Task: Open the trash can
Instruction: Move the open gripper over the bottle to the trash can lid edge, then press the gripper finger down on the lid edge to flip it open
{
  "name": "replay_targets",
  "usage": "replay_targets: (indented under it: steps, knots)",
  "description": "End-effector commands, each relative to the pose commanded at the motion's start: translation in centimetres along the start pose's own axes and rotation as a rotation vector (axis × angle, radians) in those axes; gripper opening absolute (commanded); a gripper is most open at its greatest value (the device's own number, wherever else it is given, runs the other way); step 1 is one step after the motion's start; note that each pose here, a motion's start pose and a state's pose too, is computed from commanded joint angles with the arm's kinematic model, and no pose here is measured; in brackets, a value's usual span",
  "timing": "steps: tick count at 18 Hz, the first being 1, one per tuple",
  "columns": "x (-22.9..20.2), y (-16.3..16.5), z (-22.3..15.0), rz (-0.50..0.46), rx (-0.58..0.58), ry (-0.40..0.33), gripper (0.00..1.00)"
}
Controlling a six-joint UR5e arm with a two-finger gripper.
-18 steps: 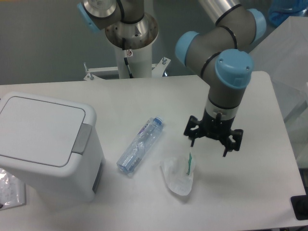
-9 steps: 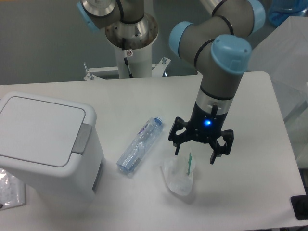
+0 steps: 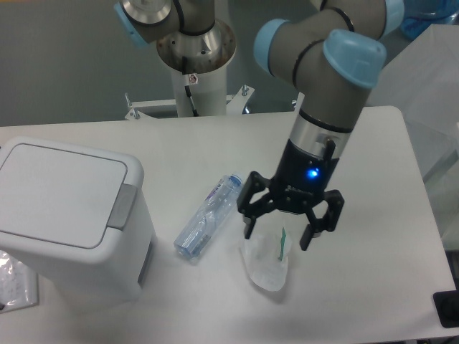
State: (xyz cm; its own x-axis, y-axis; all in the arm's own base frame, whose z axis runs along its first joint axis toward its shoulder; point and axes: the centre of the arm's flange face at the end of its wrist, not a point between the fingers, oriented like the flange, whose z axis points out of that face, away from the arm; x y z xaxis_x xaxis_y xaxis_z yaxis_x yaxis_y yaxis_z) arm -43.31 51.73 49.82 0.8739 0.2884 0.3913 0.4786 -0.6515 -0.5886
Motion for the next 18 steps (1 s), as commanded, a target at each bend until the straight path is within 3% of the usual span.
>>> replay_targets:
  steps: [2,12,18]
  knots:
    - [1.9,-0.5,-0.9,-0.032,0.022,0.031,1.00]
    - [11.1,3.1,2.9,0.037,-0.063,0.114,1.00]
    - [11.0,4.3,3.7,0.061,-0.070,0.117,1.00]
